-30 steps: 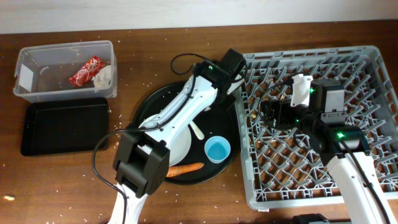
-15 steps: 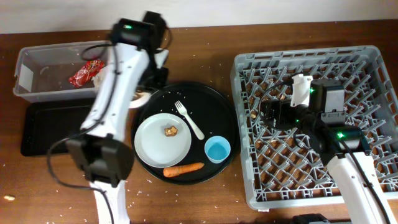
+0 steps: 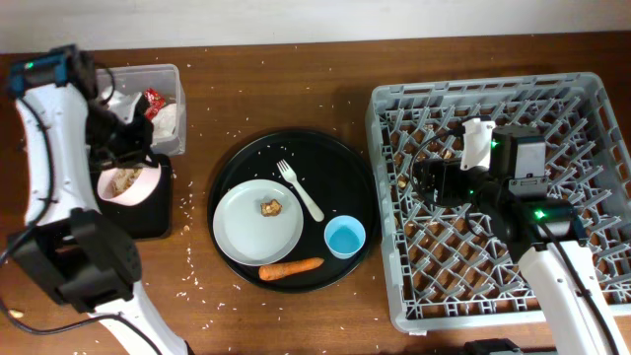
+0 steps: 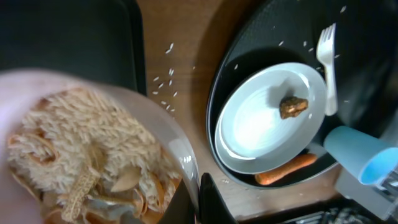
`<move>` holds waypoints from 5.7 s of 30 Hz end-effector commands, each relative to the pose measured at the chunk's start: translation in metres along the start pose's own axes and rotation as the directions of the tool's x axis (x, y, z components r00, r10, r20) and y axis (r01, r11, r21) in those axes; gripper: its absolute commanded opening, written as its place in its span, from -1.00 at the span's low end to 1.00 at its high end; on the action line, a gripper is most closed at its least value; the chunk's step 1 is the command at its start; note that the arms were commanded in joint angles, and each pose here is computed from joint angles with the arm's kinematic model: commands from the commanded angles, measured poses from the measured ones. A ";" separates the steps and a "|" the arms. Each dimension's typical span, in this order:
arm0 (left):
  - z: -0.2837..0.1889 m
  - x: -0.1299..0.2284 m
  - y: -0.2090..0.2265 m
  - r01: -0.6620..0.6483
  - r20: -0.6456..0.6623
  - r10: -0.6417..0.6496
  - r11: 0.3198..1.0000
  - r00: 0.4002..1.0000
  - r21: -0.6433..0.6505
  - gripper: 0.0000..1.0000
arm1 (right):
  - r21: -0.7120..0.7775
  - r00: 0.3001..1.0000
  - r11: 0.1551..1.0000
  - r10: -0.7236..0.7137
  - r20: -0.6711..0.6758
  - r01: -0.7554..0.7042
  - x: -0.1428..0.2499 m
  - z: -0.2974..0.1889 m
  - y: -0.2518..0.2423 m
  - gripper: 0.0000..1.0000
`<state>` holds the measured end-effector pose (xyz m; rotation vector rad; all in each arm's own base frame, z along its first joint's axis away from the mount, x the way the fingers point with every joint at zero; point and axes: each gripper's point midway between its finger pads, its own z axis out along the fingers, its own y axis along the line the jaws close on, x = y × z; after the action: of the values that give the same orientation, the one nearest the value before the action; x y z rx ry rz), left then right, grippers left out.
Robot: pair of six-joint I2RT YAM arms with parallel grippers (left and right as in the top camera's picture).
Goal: Sort waste into correct bins and load items into the dishwasher rack
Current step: 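Tip the pink bowl over the black tray to dump the rice, then return the empty pink bowl to the round tray with the left gripper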
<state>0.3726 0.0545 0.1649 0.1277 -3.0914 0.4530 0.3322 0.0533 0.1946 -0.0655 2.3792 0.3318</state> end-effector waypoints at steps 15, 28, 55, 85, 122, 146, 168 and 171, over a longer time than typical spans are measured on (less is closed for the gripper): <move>-0.004 -0.015 0.052 -0.016 0.328 -0.228 0.799 0.917 0.601 -0.99 | 0.008 1.000 1.000 0.009 0.000 -0.009 -0.002 -0.003 -0.002 0.85; -0.030 -0.014 0.085 -0.014 0.405 -0.337 0.753 0.850 0.657 -0.99 | 0.009 1.000 1.000 0.013 -0.014 -0.013 0.001 -0.003 -0.002 0.85; -0.027 -0.006 0.102 0.054 0.283 -0.588 0.488 0.758 0.871 -0.99 | 0.011 0.999 1.000 0.017 -0.033 -0.017 0.006 -0.003 -0.002 0.84; 0.040 -0.002 0.131 0.142 0.162 -0.651 0.388 0.742 0.911 -0.99 | 0.011 0.999 1.000 0.018 -0.036 -0.018 0.007 -0.003 -0.002 0.84; -0.049 -0.031 -0.177 -0.537 0.453 0.520 0.837 0.724 -0.102 -0.99 | -0.003 1.000 1.000 0.011 -0.008 -0.011 -0.001 -0.003 0.000 0.85; 0.180 -0.002 -0.285 -0.737 0.041 0.747 0.663 0.664 -0.132 -1.00 | 0.004 0.999 1.000 0.017 -0.034 -0.017 0.006 -0.003 -0.001 0.85; 0.030 -0.041 -0.251 -0.514 0.156 0.539 0.840 0.827 -0.174 0.98 | 0.003 1.000 1.000 0.015 -0.025 -0.015 0.004 -0.003 -0.001 0.97; 0.009 -0.023 -0.221 -0.378 0.118 0.404 0.906 0.907 -0.192 0.97 | 0.003 1.000 1.000 0.015 -0.025 -0.015 0.004 -0.003 -0.001 0.97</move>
<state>0.4239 -0.1773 0.2004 -0.6943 -3.2523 0.2340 0.3247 0.0531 0.1873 -0.0593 2.4232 0.3348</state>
